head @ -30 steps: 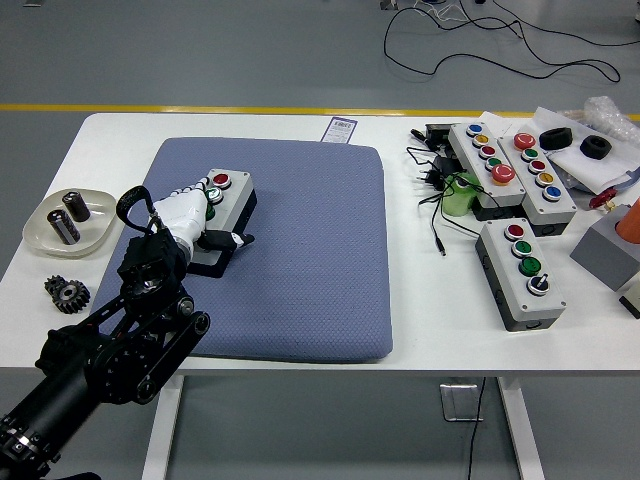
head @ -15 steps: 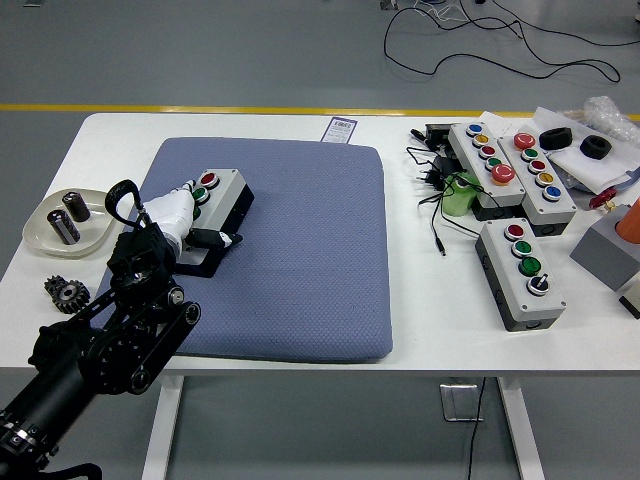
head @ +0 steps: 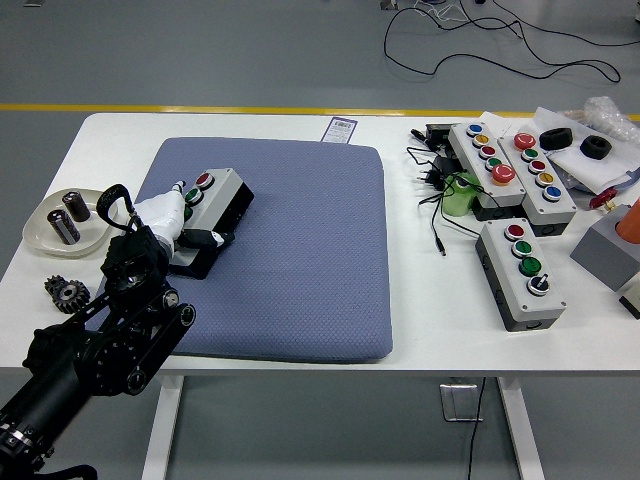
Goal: Pick up the button,place it on the desk,press the button,press the button
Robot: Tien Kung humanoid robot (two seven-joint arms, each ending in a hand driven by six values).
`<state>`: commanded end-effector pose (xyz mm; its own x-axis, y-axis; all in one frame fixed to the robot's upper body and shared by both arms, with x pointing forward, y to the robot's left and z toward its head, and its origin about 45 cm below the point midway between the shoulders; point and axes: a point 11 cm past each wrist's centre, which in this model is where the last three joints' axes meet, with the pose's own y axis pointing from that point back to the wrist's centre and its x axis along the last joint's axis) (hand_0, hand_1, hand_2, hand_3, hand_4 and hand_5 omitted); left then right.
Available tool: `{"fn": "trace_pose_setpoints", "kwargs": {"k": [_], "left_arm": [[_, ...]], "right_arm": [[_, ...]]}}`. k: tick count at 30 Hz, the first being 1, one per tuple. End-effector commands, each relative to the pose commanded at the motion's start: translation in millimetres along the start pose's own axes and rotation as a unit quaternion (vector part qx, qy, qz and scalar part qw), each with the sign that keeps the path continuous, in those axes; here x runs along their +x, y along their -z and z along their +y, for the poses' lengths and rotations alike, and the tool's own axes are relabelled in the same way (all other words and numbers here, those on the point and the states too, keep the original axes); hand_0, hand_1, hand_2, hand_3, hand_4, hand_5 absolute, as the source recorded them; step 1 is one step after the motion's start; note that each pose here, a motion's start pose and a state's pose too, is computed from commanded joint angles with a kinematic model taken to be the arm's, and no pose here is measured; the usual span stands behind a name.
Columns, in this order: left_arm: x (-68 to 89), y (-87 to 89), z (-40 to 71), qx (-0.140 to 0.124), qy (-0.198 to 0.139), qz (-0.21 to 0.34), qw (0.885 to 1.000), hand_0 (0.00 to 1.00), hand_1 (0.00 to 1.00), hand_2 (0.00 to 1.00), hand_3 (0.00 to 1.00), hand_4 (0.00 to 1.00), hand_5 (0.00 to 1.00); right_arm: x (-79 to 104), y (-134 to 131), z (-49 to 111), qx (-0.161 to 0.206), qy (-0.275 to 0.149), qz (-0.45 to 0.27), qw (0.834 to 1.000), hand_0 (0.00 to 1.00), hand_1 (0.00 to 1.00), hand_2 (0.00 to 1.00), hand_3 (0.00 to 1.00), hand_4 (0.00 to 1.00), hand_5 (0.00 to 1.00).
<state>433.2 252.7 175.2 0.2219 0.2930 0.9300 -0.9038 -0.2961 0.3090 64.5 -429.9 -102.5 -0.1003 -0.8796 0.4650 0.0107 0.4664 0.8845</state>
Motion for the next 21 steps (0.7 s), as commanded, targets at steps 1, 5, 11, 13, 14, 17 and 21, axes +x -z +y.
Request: {"fn": "trace_pose_setpoints", "kwargs": {"k": [1, 5, 11, 13, 14, 17, 21], "left_arm": [[1.0, 0.6, -0.2, 0.001, -0.004, 0.002, 1.000, 0.011, 0.103, 0.182, 0.998, 0.975, 0.286], [6.6, 3.8, -0.8, 0.002, -0.026, 0.015, 1.000, 0.002, 0.060, 0.132, 0.998, 0.989, 0.318], [15.2, 9.2, -1.7, 0.001, -0.059, 0.017, 0.998, 0.002, 0.032, 0.087, 0.945, 0.998, 0.331], [18.0, 10.4, -2.1, -0.008, -0.070, 0.013, 0.997, 0.002, 0.032, 0.087, 0.945, 0.998, 0.331], [19.2, 10.0, -2.2, -0.016, -0.075, 0.011, 0.997, 0.002, 0.032, 0.087, 0.945, 0.998, 0.331], [23.4, 7.1, -2.0, -0.047, -0.089, 0.001, 0.995, 0.002, 0.028, 0.076, 0.894, 0.994, 0.339], [29.0, 2.8, -0.3, -0.098, -0.108, -0.023, 0.989, 0.002, 0.027, 0.067, 0.887, 0.992, 0.348]], "right_arm": [[0.2, 0.2, 0.0, 0.000, 0.000, 0.000, 1.000, 0.658, 0.650, 0.699, 0.605, 0.454, 0.328], [0.8, 0.8, 0.0, 0.001, -0.001, -0.001, 1.000, 0.658, 0.649, 0.699, 0.604, 0.454, 0.328], [1.2, 1.7, 0.1, 0.002, -0.002, -0.002, 1.000, 0.658, 0.648, 0.699, 0.605, 0.454, 0.328], [1.1, 1.7, 0.1, 0.001, -0.002, -0.002, 1.000, 0.658, 0.648, 0.699, 0.605, 0.454, 0.328], [1.1, 1.6, 0.1, 0.001, -0.001, -0.002, 1.000, 0.658, 0.648, 0.699, 0.605, 0.454, 0.328], [1.1, 2.0, 0.2, 0.001, -0.001, -0.002, 1.000, 0.658, 0.650, 0.699, 0.604, 0.454, 0.329], [0.6, 2.0, 0.3, 0.001, -0.001, -0.002, 1.000, 0.659, 0.649, 0.698, 0.604, 0.454, 0.328]]}}
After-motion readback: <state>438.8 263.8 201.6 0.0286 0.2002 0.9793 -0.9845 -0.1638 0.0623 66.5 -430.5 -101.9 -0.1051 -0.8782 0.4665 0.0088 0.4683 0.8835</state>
